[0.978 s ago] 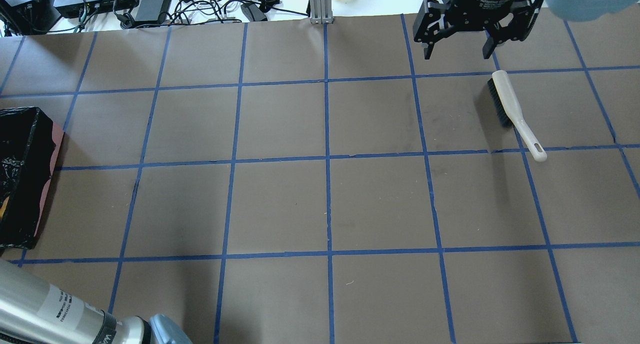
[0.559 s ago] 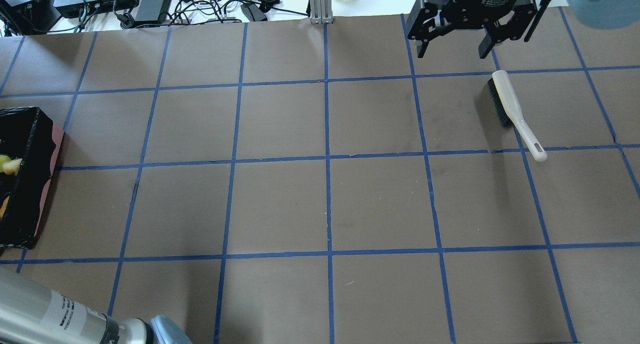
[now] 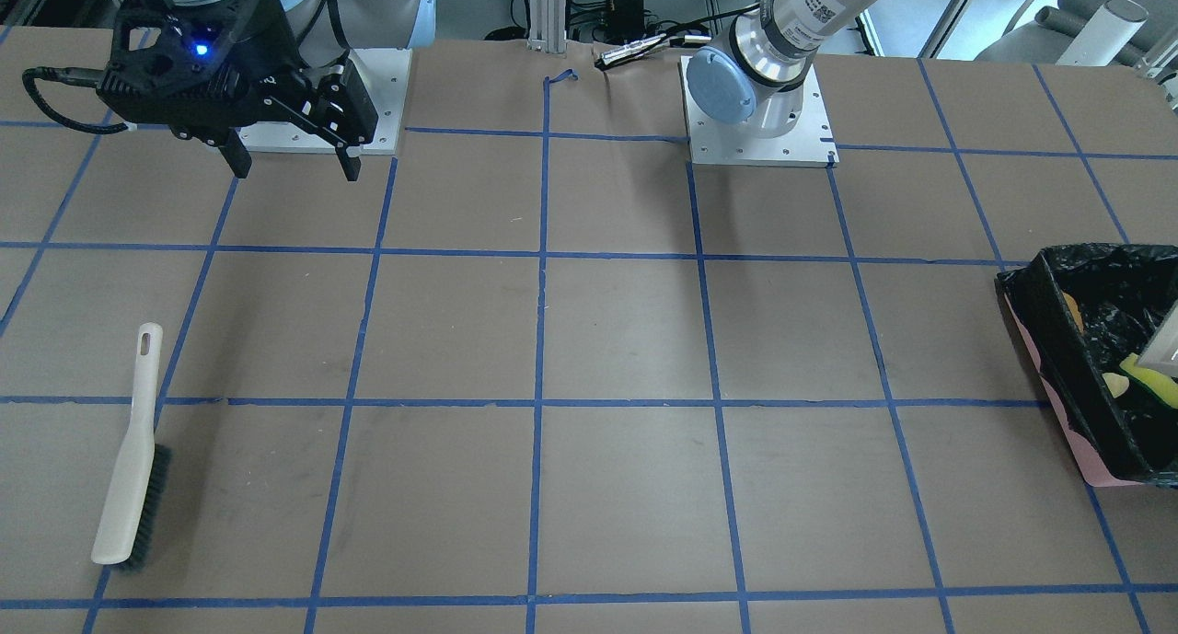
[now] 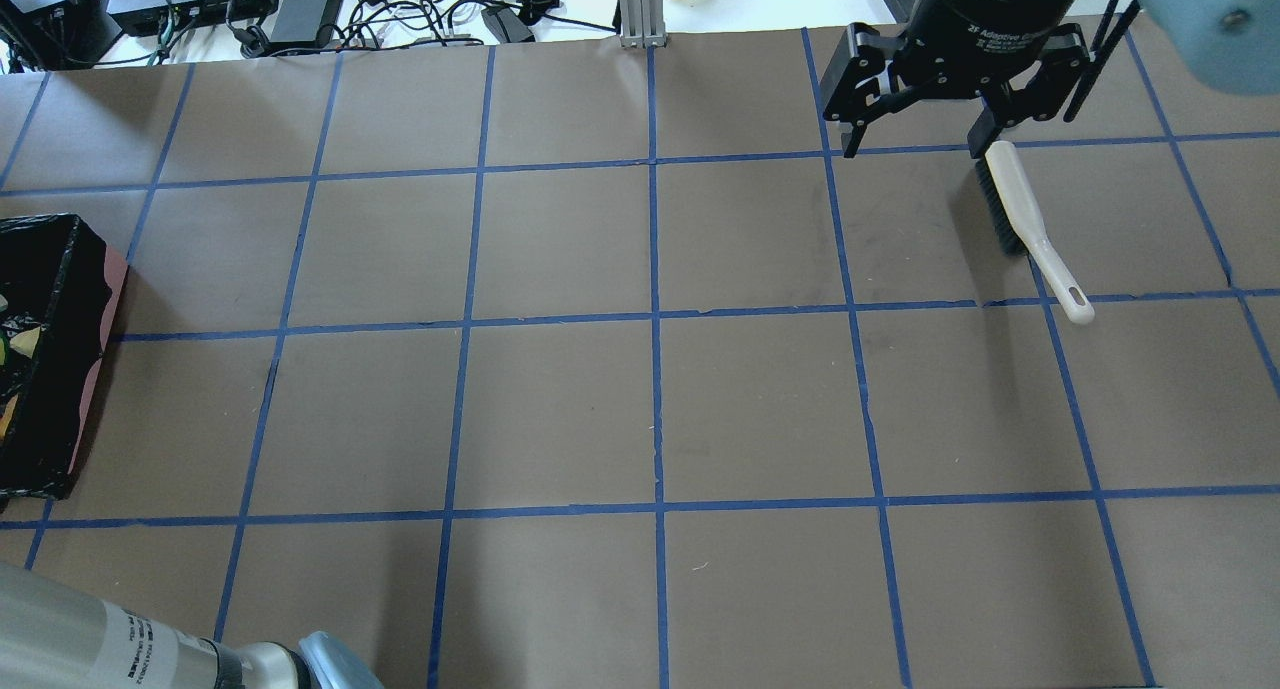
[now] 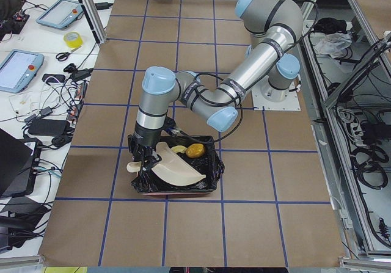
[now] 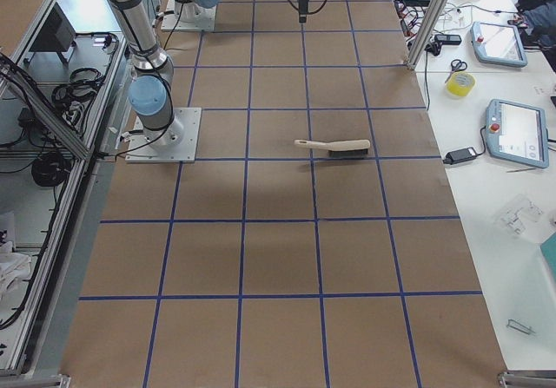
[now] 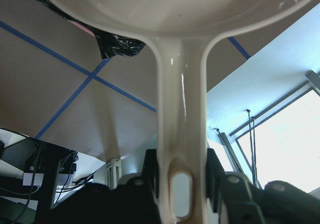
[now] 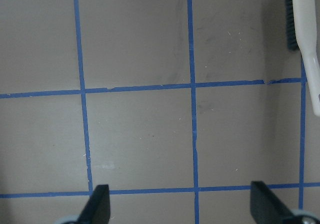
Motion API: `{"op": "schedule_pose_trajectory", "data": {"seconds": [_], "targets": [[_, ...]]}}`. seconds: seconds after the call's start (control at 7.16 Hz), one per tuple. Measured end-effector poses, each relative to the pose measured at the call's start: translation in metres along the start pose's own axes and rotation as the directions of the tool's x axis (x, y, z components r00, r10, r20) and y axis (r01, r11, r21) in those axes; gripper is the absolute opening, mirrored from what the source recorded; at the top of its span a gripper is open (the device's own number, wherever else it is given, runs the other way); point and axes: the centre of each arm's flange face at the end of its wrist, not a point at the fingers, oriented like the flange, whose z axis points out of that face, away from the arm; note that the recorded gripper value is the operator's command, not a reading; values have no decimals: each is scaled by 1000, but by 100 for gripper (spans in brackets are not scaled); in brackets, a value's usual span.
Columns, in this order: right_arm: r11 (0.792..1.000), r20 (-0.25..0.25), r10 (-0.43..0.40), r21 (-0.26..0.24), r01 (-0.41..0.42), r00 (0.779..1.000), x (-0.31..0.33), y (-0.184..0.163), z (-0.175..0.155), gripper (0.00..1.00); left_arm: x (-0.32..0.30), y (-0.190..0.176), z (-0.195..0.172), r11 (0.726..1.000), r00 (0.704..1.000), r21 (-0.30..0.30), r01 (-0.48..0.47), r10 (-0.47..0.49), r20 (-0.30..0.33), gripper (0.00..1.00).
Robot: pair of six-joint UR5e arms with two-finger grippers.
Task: Sweep and dump trash into bin
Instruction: 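Bring the empty dustpan back with the left gripper and set it on the table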
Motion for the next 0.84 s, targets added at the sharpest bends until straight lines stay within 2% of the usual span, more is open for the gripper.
{"op": "schedule_pose_trajectory", "data": {"seconds": [0.28,0.42,0.56,0.84], "targets": [[1000,-1,-2,-8,2,1000,1,4,4,100,-3,8,-10,998,998,64,17,-21,53,0],[1000,-2,-2,-9,2,1000,1,4,5,100,-6,15,-16,991,994,114,70,-78,71,0],[1000,-3,0,-9,0,1000,2,4,5,100,-15,17,-21,978,986,166,126,-141,87,0],[1000,-2,-1,-9,1,1000,2,4,5,100,-77,6,-41,948,970,260,182,-216,111,0]]}}
